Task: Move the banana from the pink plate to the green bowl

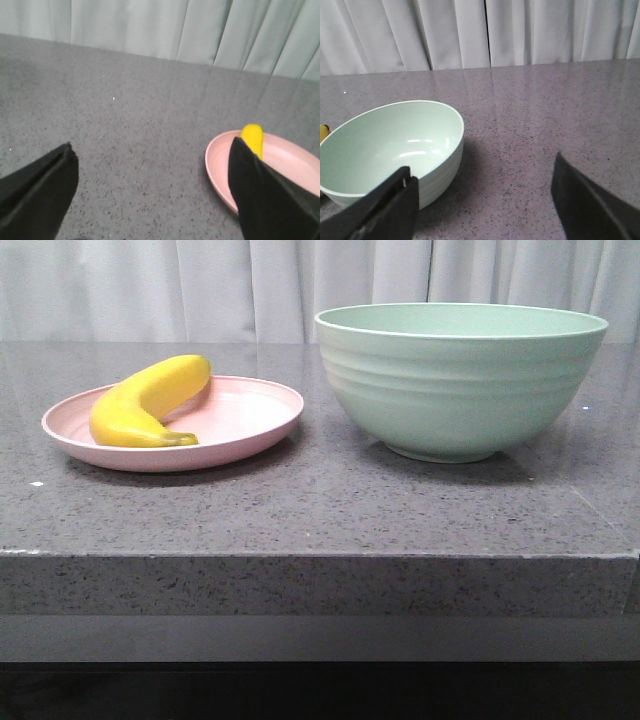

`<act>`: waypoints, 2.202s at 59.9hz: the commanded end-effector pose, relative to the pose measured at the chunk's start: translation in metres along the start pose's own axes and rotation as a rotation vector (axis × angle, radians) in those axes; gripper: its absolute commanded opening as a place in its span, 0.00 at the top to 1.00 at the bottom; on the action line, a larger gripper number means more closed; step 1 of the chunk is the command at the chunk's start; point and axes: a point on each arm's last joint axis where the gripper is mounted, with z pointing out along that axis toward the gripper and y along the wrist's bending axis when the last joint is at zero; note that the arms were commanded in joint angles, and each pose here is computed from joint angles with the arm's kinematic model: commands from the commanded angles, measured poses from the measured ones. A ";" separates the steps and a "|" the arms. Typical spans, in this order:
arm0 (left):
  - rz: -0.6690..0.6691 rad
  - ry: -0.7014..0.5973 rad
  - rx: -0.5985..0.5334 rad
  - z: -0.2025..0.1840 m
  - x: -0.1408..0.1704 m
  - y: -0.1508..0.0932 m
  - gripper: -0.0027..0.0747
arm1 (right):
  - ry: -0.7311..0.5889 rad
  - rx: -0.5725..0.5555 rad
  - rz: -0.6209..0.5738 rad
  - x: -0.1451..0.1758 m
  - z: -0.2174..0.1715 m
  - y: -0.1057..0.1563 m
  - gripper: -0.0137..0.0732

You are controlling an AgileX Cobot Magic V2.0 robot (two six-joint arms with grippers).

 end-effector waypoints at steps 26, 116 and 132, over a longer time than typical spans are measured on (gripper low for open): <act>0.128 0.403 0.233 0.105 -0.041 -0.056 0.19 | -0.095 -0.003 -0.010 -0.018 -0.001 0.002 0.19; 0.147 0.616 0.283 0.242 0.001 -0.113 0.68 | -0.084 -0.002 -0.010 -0.017 -0.001 0.002 0.19; 0.088 0.488 0.289 0.244 -0.013 -0.116 0.70 | -0.077 -0.002 -0.010 -0.016 -0.001 0.002 0.19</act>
